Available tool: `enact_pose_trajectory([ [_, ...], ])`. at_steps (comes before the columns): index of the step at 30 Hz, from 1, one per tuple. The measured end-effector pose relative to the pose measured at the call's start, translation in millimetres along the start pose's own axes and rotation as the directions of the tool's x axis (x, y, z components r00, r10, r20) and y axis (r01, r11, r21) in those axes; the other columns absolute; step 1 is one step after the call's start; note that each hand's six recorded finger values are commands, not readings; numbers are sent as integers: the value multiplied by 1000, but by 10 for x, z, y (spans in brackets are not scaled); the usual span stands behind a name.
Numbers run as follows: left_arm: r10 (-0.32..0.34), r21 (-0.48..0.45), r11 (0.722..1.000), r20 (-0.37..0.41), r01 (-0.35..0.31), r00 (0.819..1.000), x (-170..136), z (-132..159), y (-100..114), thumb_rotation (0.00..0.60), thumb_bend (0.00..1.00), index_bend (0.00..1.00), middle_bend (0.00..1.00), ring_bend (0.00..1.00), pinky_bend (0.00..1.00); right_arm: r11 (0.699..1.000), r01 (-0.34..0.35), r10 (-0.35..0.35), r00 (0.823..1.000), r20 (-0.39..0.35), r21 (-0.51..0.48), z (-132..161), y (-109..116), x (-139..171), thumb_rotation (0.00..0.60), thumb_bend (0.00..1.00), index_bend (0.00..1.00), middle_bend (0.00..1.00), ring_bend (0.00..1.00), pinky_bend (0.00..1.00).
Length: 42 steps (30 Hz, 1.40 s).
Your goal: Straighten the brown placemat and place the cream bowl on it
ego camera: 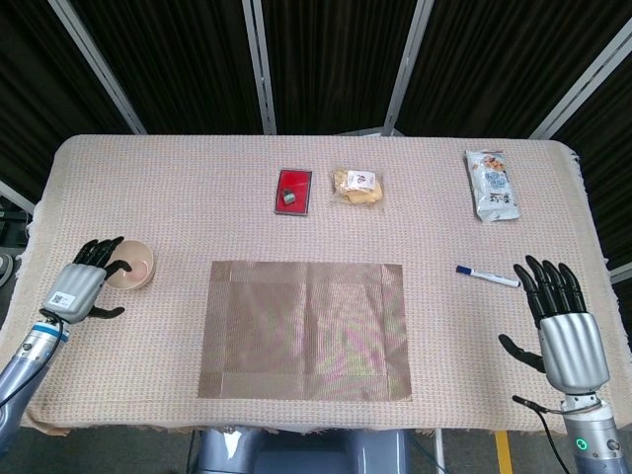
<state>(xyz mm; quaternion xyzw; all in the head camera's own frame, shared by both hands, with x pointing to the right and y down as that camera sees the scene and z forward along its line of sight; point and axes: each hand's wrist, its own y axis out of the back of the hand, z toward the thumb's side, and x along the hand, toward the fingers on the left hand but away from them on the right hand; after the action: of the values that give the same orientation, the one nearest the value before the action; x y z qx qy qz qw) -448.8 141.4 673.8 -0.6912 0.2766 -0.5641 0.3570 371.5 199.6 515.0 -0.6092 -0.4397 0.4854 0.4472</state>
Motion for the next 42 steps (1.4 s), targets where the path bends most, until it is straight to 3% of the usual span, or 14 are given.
enact_pose_trajectory([
  [7, -31, -9, 999, -63, 31, 997, 121, -173, -232, 600, 100, 370, 0, 0, 0, 1000, -9, 9, 1000, 7, 6, -20, -30, -14, 600, 0, 0, 0, 0, 0],
  [15, -33, -13, 999, -93, 32, 995, 259, -194, -384, 600, 305, 459, 0, 0, 0, 1000, -11, 10, 1000, 14, 7, -45, -34, -27, 600, 0, 0, 0, 0, 0],
  [21, -29, -15, 999, -97, 28, 995, 273, -202, -402, 600, 352, 625, 0, 0, 0, 1000, -13, 13, 1000, 15, 6, -51, -39, -30, 600, 0, 0, 0, 0, 0],
  [28, -13, -23, 1000, -89, 11, 996, 268, -189, -344, 600, 359, 658, 0, 0, 0, 1000, -13, 13, 1000, 13, 4, -46, -40, -30, 600, 0, 0, 0, 0, 0],
  [36, 28, -79, 997, 30, -26, 999, 294, 208, -137, 600, 359, 654, 0, 0, 0, 1000, -17, 17, 1000, 12, 2, -37, -51, -32, 600, 0, 0, 0, 0, 0],
  [42, 11, -122, 992, 218, 16, 976, 344, 1002, -8, 600, 358, 648, 0, 0, 0, 1000, -20, 20, 1000, 14, 8, -35, -69, -40, 600, 0, 0, 0, 0, 0],
])
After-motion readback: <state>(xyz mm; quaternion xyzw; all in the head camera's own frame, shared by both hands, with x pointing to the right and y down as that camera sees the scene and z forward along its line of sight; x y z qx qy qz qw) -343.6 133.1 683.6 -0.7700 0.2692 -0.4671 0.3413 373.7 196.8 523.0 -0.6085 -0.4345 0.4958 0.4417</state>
